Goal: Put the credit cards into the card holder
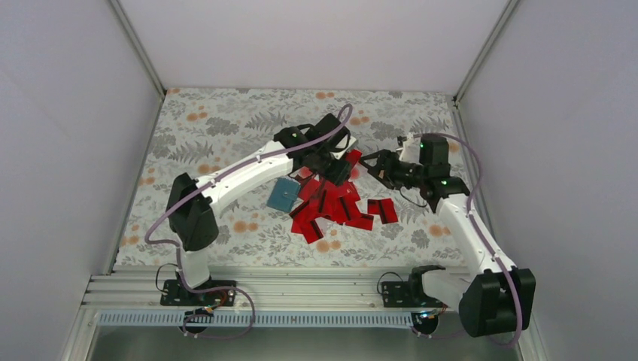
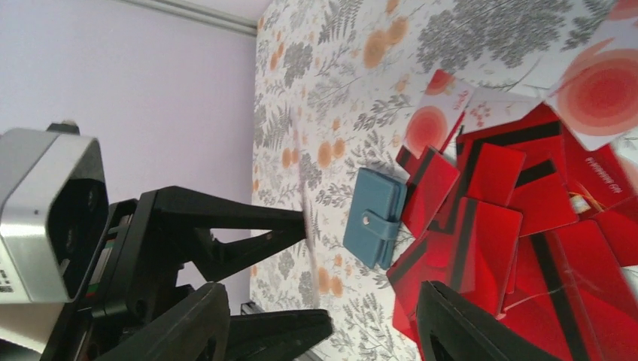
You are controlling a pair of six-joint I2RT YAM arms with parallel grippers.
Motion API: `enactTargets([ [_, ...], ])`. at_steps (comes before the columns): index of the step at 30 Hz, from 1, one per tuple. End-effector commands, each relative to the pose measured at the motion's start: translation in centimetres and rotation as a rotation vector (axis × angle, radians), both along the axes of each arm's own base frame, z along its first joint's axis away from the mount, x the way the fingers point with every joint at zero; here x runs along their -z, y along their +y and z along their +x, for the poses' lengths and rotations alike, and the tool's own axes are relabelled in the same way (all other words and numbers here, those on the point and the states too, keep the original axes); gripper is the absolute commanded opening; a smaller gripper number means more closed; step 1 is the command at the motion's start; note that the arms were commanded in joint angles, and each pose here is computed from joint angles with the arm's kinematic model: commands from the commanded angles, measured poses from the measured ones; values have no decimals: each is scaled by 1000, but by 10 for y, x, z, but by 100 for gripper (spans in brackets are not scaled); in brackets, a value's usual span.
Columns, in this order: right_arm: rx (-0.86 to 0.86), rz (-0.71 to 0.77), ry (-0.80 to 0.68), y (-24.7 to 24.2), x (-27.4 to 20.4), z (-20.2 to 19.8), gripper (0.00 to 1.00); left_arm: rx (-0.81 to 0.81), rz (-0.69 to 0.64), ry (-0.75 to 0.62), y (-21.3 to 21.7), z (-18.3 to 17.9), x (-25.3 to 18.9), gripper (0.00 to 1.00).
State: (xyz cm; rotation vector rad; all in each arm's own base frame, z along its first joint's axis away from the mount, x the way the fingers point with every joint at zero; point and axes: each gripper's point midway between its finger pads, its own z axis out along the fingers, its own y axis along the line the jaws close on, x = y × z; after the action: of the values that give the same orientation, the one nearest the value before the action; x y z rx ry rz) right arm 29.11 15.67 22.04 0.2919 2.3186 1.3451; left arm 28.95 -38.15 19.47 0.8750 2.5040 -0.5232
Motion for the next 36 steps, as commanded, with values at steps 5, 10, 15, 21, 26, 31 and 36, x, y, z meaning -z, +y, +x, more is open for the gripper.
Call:
enactTargets([
  [5,-39,14,-62,28,-19,12,53,9,4,58,-9,0,-3,58],
  [10,-42,9,-57,43,-16,20,41,14,2,53,-10,1,-8,58],
  [15,-46,-2,-53,52,-12,26,33,12,9,44,-7,2,-13,58],
  [21,-48,-21,-40,54,-4,28,35,-15,38,59,3,5,-3,58],
  [26,62,-274,28,17,27,25,86,-50,119,104,24,7,45,58],
  [31,133,-426,72,-13,50,10,95,-84,234,178,42,2,106,59],
  [36,118,-414,85,-12,56,1,95,-110,281,231,48,2,138,63],
])
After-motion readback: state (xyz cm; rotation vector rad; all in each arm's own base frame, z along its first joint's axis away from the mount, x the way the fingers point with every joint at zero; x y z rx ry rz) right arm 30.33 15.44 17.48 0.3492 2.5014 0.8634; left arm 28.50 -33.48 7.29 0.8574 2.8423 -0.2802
